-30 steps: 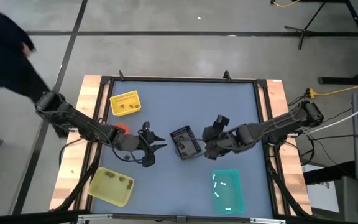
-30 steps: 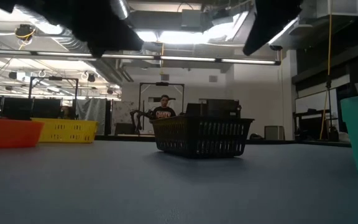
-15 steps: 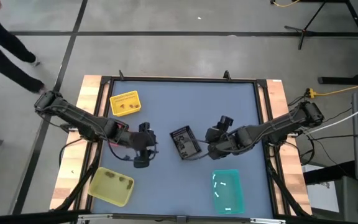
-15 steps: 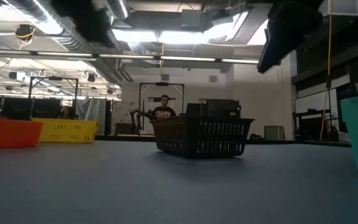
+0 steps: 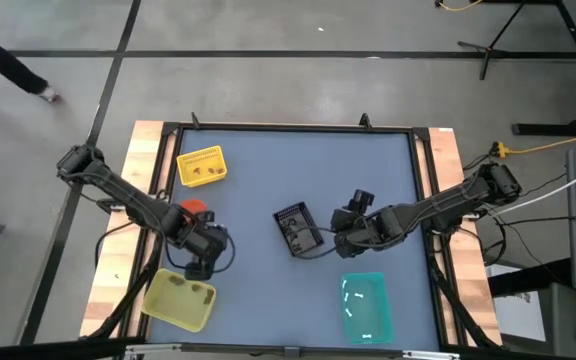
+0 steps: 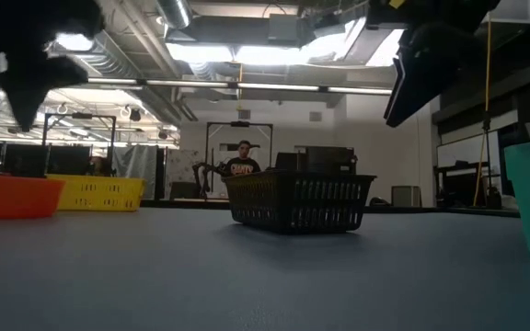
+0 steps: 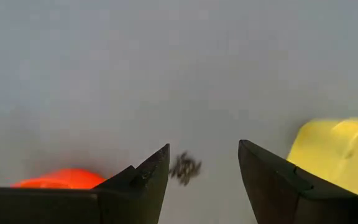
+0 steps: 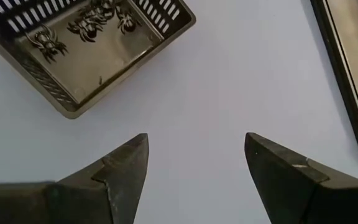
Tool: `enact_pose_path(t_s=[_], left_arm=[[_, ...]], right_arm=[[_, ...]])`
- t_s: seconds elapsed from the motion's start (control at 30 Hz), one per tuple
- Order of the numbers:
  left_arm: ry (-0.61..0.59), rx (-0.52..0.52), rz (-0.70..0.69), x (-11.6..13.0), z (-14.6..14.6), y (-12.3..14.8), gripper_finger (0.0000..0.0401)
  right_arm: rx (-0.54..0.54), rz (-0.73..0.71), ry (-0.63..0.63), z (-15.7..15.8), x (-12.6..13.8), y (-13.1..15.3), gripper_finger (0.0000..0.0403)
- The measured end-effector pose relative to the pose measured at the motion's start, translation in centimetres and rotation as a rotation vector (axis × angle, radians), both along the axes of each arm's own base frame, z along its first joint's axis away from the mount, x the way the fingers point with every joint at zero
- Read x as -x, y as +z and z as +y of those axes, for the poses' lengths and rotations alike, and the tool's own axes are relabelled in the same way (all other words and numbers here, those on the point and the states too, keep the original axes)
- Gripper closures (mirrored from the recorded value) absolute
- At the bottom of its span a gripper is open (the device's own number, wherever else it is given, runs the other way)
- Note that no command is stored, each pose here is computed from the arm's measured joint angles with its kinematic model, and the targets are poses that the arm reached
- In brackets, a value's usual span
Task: Sort Halloween decoration
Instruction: Put the black spider toy into the black bin
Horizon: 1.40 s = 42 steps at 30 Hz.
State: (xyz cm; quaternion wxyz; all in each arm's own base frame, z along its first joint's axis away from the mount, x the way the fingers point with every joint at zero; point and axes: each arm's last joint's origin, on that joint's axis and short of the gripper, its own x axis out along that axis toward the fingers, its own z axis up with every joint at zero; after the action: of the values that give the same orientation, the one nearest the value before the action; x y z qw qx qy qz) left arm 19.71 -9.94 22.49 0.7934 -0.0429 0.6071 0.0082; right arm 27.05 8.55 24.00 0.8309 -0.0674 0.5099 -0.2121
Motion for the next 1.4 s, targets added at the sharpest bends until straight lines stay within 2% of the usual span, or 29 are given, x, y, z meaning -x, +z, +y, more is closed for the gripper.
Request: enact_pose_path(t_s=[0.2,0.5,0.77,0.97,1.13,1.4], left_arm=[[-0.034,-0.044,0.080,1.6,0.0,-2.8,0.0225],[-0.062,-0.057,0.098,2.9,0.2,-5.9,0.0225],[-0.189,-0.063,0.062,3.5,-0.1,-7.4,0.0225],[-0.216,-0.082,0.078,4.0,0.3,-8.3,0.0225],[-0.217,-0.058,0.042,4.1,0.3,-9.1,0.0225],[-0.217,-0.053,0.039,4.1,0.3,-9.2,0.0225]], right_arm=[[-0.006,-0.019,0.007,0.1,-0.2,0.1,0.0136],[-0.009,-0.027,0.007,0.1,-0.3,0.1,0.0136],[-0.009,-0.027,0.007,0.1,-0.3,0.1,0.0136],[-0.010,-0.031,0.007,0.1,-0.3,0.1,0.0136],[-0.010,-0.031,0.007,0.1,-0.3,0.1,0.0136],[-0.010,-0.031,0.007,0.1,-0.3,0.1,0.0136]])
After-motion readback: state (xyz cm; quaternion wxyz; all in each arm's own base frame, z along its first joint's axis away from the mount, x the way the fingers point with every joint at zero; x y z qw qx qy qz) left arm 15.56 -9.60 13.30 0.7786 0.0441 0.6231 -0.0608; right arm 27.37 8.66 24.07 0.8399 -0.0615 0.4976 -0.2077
